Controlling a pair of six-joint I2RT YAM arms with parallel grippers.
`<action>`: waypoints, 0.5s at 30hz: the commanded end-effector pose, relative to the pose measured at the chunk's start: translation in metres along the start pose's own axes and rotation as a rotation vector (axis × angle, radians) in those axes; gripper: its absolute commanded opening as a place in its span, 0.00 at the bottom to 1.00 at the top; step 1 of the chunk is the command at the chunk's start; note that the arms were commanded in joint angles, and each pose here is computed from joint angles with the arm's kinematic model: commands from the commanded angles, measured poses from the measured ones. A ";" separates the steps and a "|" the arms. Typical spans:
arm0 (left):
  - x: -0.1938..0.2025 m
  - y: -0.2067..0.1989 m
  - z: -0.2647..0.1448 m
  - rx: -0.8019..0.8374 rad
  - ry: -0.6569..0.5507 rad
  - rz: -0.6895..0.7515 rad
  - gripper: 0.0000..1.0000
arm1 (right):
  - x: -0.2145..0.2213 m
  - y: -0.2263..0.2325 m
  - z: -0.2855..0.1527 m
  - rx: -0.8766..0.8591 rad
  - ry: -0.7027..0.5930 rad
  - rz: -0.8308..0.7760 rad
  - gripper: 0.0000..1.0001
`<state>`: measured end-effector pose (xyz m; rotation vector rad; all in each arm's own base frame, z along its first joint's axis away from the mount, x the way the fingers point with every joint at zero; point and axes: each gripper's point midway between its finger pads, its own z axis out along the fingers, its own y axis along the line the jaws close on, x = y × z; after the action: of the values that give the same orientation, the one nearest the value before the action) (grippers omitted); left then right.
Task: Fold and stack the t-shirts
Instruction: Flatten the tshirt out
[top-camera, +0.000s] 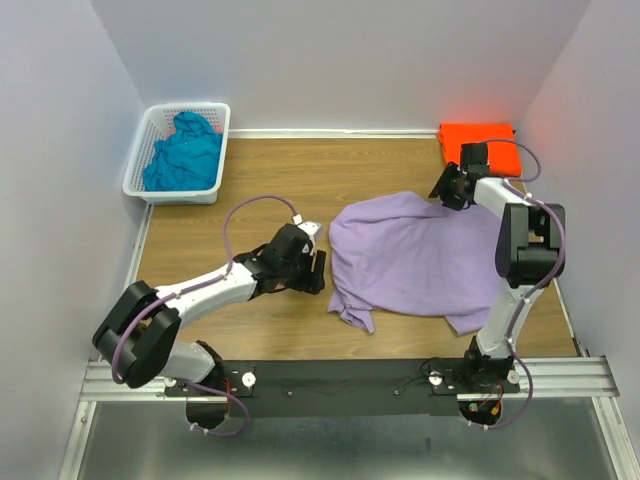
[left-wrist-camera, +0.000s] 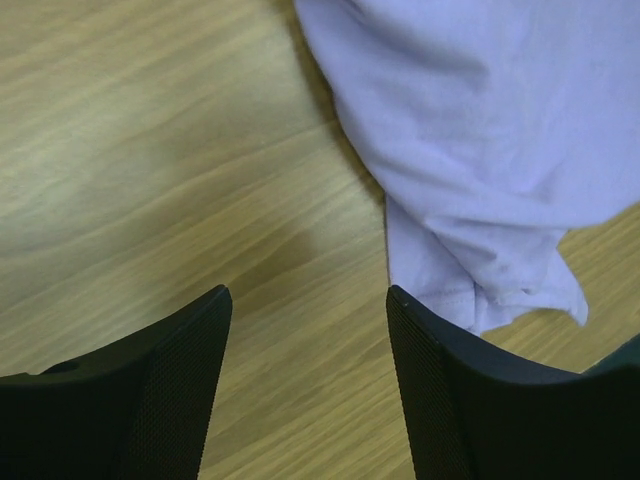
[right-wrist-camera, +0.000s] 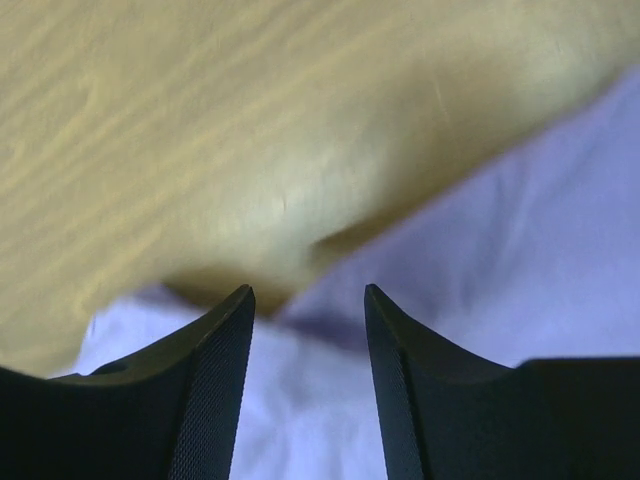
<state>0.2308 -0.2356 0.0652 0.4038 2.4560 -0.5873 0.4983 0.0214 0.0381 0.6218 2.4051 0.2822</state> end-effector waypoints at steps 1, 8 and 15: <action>0.012 -0.028 0.008 0.078 0.068 0.053 0.70 | -0.011 0.006 -0.051 0.007 -0.076 -0.046 0.57; 0.024 -0.051 0.022 0.047 0.109 0.082 0.66 | 0.043 0.025 -0.108 -0.030 -0.062 -0.122 0.59; 0.032 -0.051 0.033 -0.099 0.141 0.124 0.63 | 0.076 0.013 -0.144 -0.059 -0.046 -0.127 0.60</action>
<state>0.1949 -0.2942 0.0394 0.6167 2.5495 -0.5294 0.3860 0.0704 0.1205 0.4231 2.3344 0.3138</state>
